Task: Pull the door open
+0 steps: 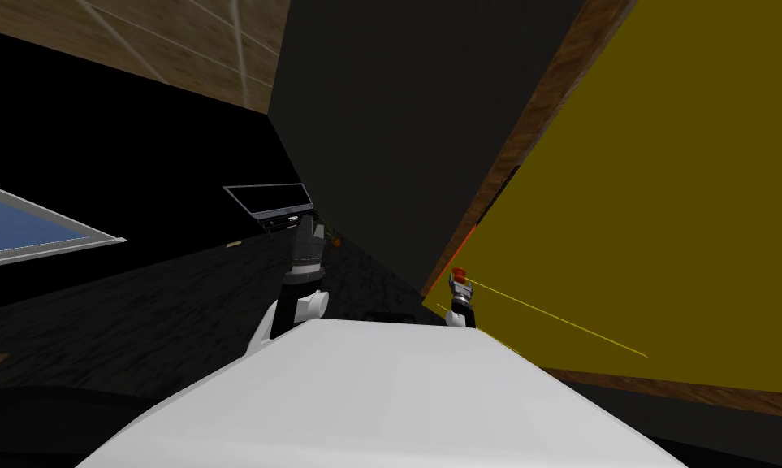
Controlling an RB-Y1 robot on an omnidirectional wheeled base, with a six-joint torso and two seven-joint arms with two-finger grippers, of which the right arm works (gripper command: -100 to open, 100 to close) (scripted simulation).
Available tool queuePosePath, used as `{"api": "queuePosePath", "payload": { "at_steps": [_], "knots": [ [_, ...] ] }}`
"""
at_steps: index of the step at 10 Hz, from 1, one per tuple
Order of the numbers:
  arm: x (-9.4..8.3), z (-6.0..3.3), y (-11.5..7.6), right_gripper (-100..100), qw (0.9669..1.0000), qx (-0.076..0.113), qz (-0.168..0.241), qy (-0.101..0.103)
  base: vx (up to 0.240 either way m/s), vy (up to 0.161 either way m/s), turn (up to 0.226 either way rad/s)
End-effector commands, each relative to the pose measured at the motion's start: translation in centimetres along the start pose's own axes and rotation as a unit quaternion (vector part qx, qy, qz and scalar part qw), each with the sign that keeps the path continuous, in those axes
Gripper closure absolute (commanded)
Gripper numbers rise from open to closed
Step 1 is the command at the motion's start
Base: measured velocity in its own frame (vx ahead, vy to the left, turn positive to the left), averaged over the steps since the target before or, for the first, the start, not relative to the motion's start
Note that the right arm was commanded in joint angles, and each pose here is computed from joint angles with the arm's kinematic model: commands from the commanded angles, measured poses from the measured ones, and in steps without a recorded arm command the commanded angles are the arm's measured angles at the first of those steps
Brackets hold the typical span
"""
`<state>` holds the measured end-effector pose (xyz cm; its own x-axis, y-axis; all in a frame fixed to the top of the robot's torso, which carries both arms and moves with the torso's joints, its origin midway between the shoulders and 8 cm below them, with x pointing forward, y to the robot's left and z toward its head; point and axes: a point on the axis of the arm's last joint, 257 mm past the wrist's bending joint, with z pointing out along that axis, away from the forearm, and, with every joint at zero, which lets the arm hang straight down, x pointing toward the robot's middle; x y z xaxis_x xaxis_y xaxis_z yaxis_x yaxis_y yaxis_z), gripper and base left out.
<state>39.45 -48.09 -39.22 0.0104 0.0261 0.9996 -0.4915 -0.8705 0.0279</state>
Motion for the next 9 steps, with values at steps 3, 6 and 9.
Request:
{"api": "queuePosePath", "payload": {
  "at_steps": [3,6,9],
  "knots": [
    [0.00,0.00,0.00,100,1.0000,0.000,0.000,0.000,0.013,-0.006,-0.010],
    [0.00,0.00,0.00,100,1.0000,0.000,0.000,0.000,-0.015,0.001,0.009],
    [0.07,-0.08,-0.67,100,0.9998,0.019,0.002,0.001,-0.124,-0.008,0.069]
  ]
}}
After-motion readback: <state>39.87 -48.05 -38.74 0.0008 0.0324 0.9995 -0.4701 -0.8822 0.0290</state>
